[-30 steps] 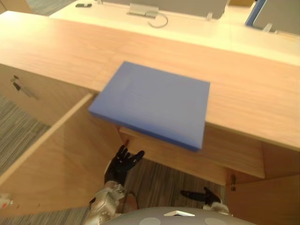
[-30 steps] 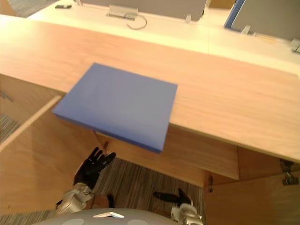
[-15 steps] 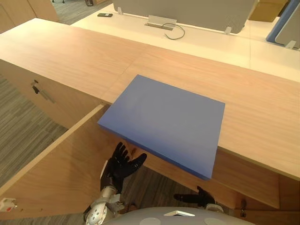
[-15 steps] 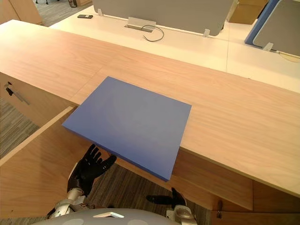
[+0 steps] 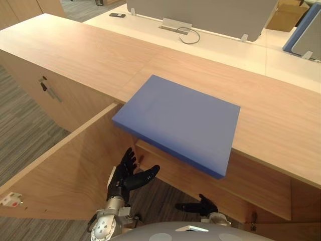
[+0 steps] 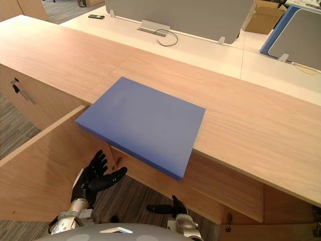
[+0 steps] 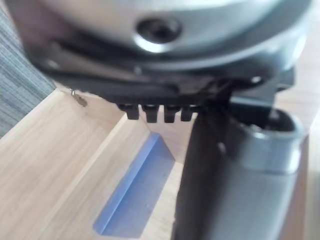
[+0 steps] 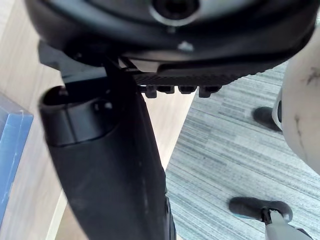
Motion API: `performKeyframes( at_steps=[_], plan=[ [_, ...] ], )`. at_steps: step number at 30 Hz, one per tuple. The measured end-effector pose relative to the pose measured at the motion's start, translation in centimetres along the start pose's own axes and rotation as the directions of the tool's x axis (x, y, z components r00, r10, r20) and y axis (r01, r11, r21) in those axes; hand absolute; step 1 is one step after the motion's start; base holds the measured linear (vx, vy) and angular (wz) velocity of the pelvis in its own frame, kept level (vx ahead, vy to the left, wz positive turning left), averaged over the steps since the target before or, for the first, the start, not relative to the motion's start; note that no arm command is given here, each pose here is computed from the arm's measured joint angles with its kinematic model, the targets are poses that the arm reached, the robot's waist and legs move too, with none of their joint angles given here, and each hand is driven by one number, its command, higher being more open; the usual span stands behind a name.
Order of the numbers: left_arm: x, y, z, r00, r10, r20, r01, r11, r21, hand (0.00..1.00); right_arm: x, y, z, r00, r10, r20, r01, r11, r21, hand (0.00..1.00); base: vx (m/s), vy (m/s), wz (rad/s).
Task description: Walk over to the cabinet, pick up the folder, carry it to the office cabinet, place the folder inside the office cabinet, then close the office cabinet door
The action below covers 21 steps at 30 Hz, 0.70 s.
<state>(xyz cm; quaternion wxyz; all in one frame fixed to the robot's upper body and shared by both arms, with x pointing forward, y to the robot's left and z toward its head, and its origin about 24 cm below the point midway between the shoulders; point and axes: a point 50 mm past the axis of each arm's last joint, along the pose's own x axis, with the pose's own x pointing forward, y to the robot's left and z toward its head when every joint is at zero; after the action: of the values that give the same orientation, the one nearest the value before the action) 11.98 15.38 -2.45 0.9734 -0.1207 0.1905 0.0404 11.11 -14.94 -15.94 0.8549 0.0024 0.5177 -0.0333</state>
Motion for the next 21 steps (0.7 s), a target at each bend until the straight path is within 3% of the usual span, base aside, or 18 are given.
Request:
performKeyframes(
  at_steps=[6, 11, 15, 21],
  plan=[
    [1.9, -1.0, 2.1, 0.996, -0.035, 0.088, 0.036, 0.999, -0.009, 1.00, 0.2, -1.2, 1.6, 0.998, -0.037, 0.047, 0.036, 0.999, 0.030, 1.00, -0.21, 0.048, 0.16],
    [2.0, -1.4, 2.0, 0.995, -0.063, 0.077, 0.064, 0.998, -0.009, 1.00, -0.3, -4.9, 0.6, 0.987, -0.159, 0.034, 0.155, 0.982, 0.112, 1.00, -0.09, 0.392, -0.21],
    [2.5, -0.6, 2.9, 0.993, -0.056, 0.103, 0.052, 0.998, 0.043, 1.00, -0.4, -4.2, -0.3, 0.990, -0.139, 0.000, 0.137, 0.973, 0.184, 1.00, -0.15, 0.355, -0.17],
    [2.1, -0.5, 1.7, 0.992, -0.118, 0.039, 0.113, 0.987, 0.111, 1.00, 0.0, -4.9, 1.3, 0.986, -0.165, 0.014, 0.161, 0.975, 0.155, 1.00, -0.17, 0.223, -0.41]
  ],
)
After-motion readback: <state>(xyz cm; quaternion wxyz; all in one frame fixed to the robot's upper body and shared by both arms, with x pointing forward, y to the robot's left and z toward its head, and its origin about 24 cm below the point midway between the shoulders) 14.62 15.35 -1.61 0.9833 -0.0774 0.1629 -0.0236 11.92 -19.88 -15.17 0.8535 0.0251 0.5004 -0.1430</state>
